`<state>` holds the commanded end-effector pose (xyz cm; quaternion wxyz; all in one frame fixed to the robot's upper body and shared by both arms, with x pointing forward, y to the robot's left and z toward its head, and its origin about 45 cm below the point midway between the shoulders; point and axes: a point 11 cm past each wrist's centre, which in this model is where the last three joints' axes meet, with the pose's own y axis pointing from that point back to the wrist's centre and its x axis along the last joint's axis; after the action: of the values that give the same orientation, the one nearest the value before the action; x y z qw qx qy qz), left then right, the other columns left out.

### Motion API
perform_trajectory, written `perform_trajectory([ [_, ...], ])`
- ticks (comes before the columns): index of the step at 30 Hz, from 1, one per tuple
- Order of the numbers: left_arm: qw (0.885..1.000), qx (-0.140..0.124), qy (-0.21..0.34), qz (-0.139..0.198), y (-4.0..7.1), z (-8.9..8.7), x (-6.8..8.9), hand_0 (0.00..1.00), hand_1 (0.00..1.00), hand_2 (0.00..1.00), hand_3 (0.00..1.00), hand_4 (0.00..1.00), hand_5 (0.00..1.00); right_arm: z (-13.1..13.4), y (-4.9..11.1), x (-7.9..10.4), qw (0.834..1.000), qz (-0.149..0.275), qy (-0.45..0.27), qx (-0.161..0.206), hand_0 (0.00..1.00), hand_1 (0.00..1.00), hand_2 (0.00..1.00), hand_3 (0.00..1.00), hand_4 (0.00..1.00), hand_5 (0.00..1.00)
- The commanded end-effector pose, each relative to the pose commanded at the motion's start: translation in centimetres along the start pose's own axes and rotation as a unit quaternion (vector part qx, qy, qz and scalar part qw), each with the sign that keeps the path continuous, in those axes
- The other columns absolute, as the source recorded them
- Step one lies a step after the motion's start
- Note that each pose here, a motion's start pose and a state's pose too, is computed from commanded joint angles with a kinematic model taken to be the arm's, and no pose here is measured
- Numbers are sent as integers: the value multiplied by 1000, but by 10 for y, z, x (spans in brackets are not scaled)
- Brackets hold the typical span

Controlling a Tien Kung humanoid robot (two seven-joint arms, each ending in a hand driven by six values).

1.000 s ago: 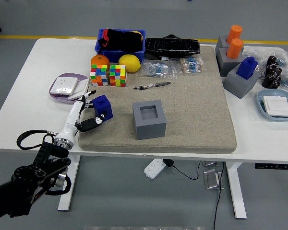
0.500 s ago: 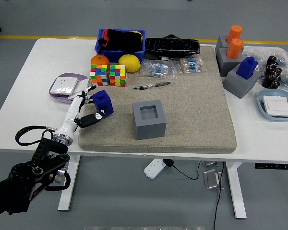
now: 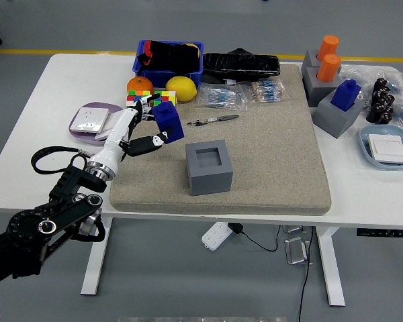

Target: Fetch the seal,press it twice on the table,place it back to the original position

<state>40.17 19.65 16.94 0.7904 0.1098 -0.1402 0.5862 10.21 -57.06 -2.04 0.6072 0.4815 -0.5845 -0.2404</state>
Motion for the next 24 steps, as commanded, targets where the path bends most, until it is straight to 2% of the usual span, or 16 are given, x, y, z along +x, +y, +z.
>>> perform_trajectory([
  [4, 999, -10, -4, -35, -2, 15, -15, 885, 583, 459, 914, 640, 2, 0, 0, 0, 1000, 0, 0, 0, 786, 701, 681, 640, 760, 536],
  [8, 998, -13, -7, -53, -1, 21, -24, 885, 583, 459, 913, 640, 2, 0, 0, 0, 1000, 0, 0, 0, 787, 701, 682, 640, 760, 537],
  [24, 995, -9, -30, -90, 0, 17, -42, 884, 582, 460, 913, 637, 2, -1, 0, 1, 1000, 0, 0, 1, 786, 701, 681, 640, 761, 536],
])
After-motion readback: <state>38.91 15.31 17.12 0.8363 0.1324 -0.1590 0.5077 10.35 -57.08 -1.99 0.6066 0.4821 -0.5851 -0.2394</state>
